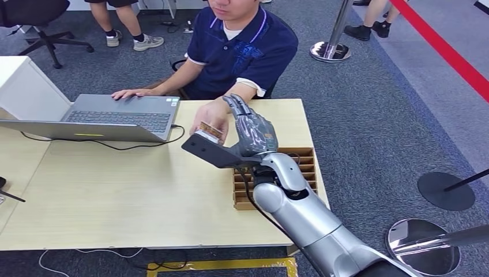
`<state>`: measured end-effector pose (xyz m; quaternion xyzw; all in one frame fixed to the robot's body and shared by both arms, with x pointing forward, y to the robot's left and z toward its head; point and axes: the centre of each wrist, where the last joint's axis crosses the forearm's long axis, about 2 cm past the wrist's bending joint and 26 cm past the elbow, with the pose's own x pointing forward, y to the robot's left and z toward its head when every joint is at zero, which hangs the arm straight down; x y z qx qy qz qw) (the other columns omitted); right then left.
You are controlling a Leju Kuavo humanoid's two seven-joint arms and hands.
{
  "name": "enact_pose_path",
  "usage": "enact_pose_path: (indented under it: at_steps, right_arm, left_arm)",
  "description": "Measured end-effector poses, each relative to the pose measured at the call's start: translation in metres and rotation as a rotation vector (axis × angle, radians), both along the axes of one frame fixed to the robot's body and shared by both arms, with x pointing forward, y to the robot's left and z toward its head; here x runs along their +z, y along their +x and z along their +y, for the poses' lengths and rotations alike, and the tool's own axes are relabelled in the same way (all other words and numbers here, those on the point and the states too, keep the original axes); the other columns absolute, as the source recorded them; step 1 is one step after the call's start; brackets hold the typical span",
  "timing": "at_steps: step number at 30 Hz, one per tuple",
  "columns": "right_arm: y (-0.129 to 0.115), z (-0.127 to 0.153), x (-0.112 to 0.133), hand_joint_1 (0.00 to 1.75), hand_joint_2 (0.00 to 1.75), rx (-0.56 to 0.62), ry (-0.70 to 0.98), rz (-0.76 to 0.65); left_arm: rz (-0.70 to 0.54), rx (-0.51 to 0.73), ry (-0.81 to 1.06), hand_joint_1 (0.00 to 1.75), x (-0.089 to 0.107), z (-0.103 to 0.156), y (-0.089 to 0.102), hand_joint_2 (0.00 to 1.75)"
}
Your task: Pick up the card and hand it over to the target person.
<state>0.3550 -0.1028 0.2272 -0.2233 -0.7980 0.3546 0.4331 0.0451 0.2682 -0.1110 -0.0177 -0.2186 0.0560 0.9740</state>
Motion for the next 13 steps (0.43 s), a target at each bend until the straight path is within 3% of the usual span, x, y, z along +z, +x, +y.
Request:
enact_pose_path:
  at_steps: [13]
  right_arm:
    - [-0.004, -0.017, 0.012, 0.00, 1.75, -0.048, 0.063, -0.074]
  left_arm:
    - [0.002, 0.017, 0.000, 0.00, 0.000, -0.002, 0.000, 0.00]
